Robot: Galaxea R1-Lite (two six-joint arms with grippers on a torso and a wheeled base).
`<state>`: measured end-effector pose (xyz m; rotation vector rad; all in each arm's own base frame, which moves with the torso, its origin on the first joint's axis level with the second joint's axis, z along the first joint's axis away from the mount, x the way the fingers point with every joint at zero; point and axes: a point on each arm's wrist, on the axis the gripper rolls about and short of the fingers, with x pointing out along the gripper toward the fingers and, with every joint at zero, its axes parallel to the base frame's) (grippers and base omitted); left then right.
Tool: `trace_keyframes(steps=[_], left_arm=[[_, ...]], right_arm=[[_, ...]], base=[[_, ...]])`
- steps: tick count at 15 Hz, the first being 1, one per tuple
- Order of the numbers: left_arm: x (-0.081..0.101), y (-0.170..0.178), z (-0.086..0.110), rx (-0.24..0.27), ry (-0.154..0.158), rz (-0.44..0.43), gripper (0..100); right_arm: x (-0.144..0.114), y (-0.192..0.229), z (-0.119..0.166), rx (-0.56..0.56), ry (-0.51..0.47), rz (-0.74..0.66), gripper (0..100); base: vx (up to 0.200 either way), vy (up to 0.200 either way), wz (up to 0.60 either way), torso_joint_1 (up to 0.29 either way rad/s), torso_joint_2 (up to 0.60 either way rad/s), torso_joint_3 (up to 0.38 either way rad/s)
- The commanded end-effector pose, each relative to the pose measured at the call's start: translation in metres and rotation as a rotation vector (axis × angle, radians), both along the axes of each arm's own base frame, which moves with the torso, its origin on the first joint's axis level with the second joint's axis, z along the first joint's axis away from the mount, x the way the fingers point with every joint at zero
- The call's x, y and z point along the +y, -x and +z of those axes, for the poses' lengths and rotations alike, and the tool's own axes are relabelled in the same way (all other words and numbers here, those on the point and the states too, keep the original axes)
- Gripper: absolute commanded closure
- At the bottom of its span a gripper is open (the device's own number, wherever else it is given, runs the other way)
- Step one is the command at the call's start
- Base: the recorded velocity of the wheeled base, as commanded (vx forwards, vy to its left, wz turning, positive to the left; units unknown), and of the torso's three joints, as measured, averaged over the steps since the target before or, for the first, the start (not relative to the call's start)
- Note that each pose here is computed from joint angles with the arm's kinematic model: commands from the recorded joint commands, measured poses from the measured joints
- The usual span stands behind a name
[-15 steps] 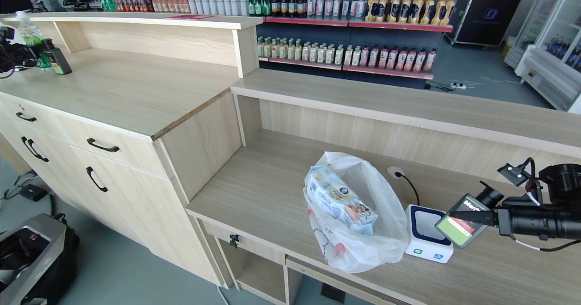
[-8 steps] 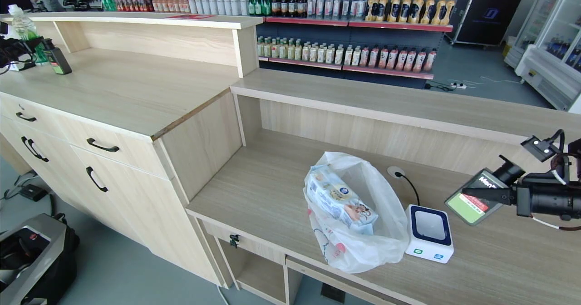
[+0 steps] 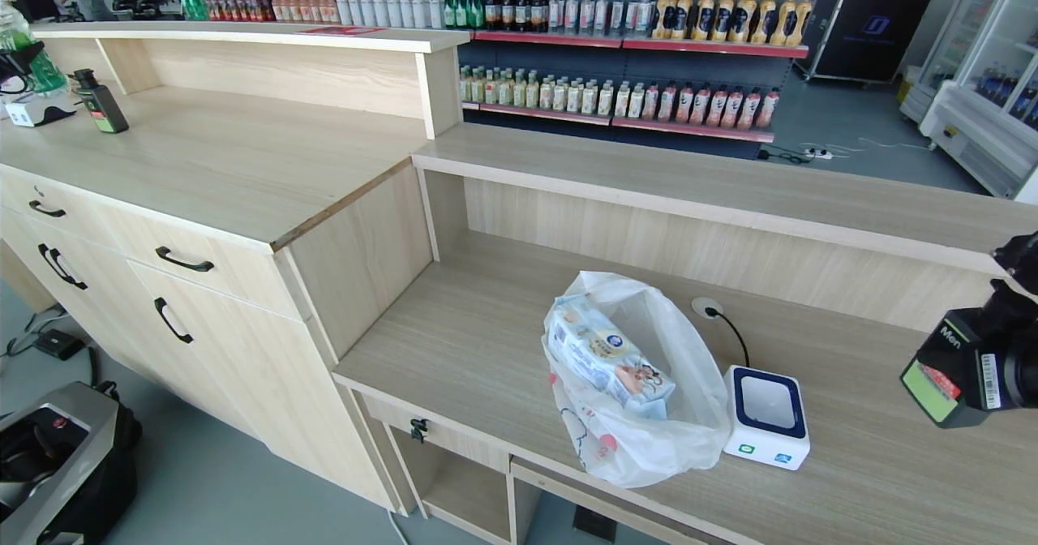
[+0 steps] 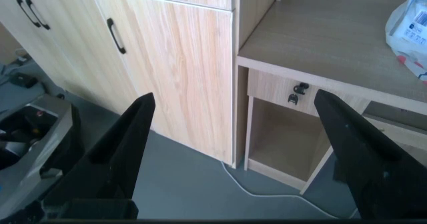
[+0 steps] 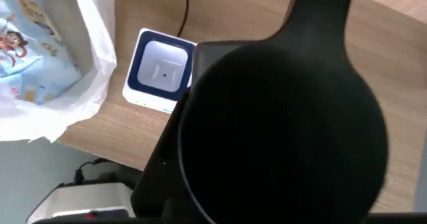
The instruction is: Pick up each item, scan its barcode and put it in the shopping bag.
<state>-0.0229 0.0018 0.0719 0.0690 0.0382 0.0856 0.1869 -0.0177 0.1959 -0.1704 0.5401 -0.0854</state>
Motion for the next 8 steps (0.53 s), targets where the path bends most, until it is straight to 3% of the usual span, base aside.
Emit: trace_keyframes(steps=[1,3,8], left_arm=[[0.000,0.000,0.000,0.000,0.000,0.001,0],[0.000,0.000,0.000,0.000,0.000,0.002,0],[0.000,0.000,0.000,0.000,0.000,0.001,0]], right_arm=[[0.034,0.010,0.007,-0.151,0.081,0.021,100],[0.049,0.004,0.011,-0.225,0.081,0.064,100],[0.059,-0.015,0.012,-0.321,0.060,0.087,100]], base=[[0.000,0.000,0.00,0.000,0.00,0.000],[0.000,0.000,0.00,0.000,0.00,0.000],[0.000,0.000,0.60,0.000,0.00,0.005]])
